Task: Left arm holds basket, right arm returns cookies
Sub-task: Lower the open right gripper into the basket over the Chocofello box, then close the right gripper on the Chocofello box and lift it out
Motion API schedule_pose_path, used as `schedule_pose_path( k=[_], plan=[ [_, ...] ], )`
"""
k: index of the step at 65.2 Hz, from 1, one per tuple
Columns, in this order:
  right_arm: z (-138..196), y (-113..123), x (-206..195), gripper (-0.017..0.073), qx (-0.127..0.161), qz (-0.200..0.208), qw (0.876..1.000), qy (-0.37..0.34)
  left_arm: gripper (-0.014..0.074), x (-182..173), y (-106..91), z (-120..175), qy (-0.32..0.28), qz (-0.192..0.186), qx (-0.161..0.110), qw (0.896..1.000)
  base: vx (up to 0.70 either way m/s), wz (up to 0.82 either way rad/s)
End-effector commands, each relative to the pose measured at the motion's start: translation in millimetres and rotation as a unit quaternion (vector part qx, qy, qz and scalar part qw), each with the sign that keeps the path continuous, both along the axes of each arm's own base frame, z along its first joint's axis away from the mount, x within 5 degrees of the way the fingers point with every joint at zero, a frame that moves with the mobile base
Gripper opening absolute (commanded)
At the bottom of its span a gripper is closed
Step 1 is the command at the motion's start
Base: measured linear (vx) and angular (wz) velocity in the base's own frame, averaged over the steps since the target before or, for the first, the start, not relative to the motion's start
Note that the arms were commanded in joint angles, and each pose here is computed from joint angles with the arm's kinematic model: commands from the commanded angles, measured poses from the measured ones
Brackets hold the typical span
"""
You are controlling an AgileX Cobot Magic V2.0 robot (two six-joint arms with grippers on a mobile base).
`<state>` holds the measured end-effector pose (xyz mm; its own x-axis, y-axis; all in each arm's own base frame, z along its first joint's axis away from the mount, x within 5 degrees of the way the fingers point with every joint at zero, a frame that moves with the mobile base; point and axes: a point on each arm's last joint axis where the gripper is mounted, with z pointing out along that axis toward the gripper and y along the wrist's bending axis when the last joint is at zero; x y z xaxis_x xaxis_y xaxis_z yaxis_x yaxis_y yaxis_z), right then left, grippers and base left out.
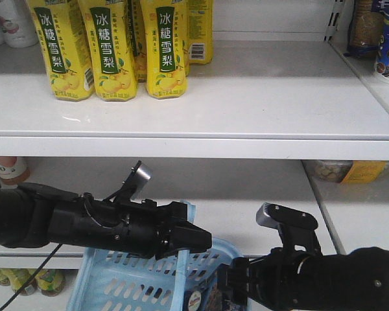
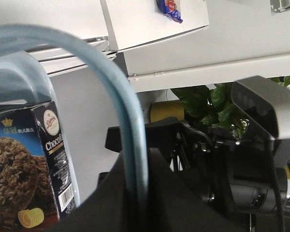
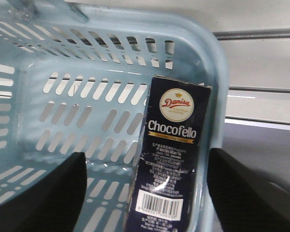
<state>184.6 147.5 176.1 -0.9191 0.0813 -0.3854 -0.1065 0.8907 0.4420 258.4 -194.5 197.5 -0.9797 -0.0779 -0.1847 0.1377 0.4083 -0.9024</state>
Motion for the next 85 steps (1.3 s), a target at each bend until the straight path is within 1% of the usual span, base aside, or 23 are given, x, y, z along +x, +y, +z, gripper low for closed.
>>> schedule_pose_path(
  k=[1,6,17,21,30,46,54,69,85],
  plan=[
    [10.5,8.7,10.8,0.0533,0.017,-0.003,1.000,-0.014,-0.0006,2.5,-1.1,28.8,-0.050,0.009,-0.046,0.998,0.00,0.00],
    [6.1,11.3,13.3,0.0530,0.008,0.009,1.000,-0.007,-0.0006,2.5,-1.1,28.8,-0.050,0.009,-0.046,0.998,0.00,0.00],
    [-6.3,13.0,15.3,0.0519,-0.006,0.010,1.000,0.014,-0.0006,2.5,-1.1,28.8,-0.050,0.009,-0.046,0.998,0.00,0.00],
    [-10.2,13.6,15.9,0.0517,-0.009,0.007,1.000,0.022,-0.0006,2.5,-1.1,28.8,-0.050,0.009,-0.046,0.998,0.00,0.00],
    [-15.1,15.3,16.7,0.0517,-0.005,-0.001,0.999,0.036,-0.0006,2.5,-1.1,28.8,-0.050,0.009,-0.046,0.998,0.00,0.00],
    [-25.2,17.5,16.5,0.0517,-0.012,0.012,0.998,0.053,-0.0006,2.5,-1.1,28.8,-0.050,0.009,-0.046,0.998,0.00,0.00],
    [-29.1,19.7,15.9,0.0517,-0.008,0.021,0.998,0.063,-0.0006,2.5,-1.1,28.8,-0.050,0.009,-0.046,0.998,0.00,0.00],
    [-28.1,24.0,15.2,0.0517,0.013,0.035,0.997,0.062,-0.0006,2.5,-1.1,28.8,-0.050,0.009,-0.046,0.998,0.00,0.00],
    [-26.4,26.2,16.0,0.0517,0.029,0.032,0.997,0.058,-0.0006,2.5,-1.1,28.8,-0.050,0.009,-0.046,0.998,0.00,0.00]
  ],
)
